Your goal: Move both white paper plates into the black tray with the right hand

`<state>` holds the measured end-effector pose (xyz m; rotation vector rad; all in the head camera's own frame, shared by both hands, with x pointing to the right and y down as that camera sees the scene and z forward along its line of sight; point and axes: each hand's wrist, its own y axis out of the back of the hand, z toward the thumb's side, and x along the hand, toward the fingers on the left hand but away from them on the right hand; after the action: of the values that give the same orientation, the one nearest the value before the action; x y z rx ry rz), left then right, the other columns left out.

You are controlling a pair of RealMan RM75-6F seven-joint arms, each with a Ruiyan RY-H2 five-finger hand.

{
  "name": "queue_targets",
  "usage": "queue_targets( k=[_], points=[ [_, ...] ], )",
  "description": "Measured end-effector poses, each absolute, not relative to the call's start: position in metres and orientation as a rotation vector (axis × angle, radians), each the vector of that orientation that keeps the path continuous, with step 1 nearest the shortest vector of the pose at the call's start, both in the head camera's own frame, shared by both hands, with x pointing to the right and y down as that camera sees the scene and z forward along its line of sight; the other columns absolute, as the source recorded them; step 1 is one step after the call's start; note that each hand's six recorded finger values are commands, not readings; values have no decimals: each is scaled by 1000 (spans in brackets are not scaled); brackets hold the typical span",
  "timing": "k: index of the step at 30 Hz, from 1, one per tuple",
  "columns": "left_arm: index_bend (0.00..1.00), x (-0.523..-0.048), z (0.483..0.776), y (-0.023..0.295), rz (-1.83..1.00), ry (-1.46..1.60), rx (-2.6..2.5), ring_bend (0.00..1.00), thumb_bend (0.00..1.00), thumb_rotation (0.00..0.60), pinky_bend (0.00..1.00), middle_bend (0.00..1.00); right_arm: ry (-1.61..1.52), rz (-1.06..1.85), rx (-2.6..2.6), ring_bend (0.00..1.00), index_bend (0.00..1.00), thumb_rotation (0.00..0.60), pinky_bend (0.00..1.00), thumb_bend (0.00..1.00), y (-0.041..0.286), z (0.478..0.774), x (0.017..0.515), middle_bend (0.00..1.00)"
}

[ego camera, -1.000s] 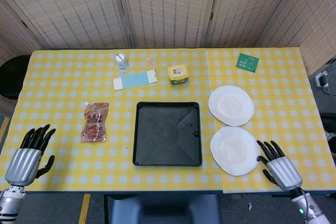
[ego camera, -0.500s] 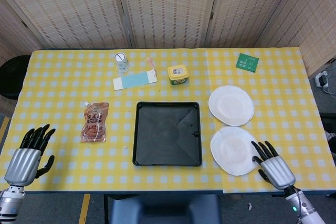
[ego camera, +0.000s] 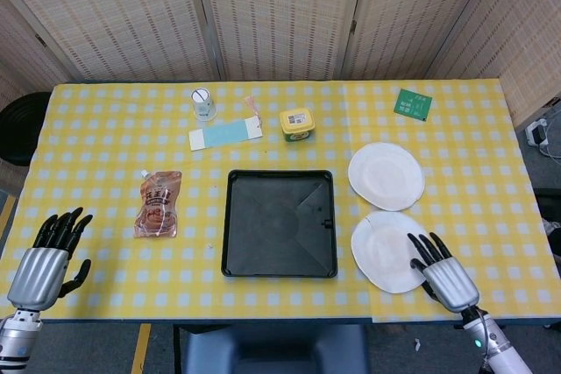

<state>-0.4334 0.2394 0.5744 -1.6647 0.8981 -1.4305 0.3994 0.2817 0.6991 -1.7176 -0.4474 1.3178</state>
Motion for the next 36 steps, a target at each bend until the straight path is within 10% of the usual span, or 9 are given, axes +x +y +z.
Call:
queue_targets(
  k=[13, 36],
  points=[
    [0, -436, 574, 239, -1436, 903, -1655, 0, 495, 600, 0, 0, -503, 1273, -1700, 0, 694, 600, 0, 423, 276, 694, 393, 99],
    [0, -435, 575, 238, -1439, 904, -1661, 0, 495, 600, 0, 0, -785, 920, -1582, 10, 700, 600, 0, 422, 235, 599, 361, 106]
  ],
)
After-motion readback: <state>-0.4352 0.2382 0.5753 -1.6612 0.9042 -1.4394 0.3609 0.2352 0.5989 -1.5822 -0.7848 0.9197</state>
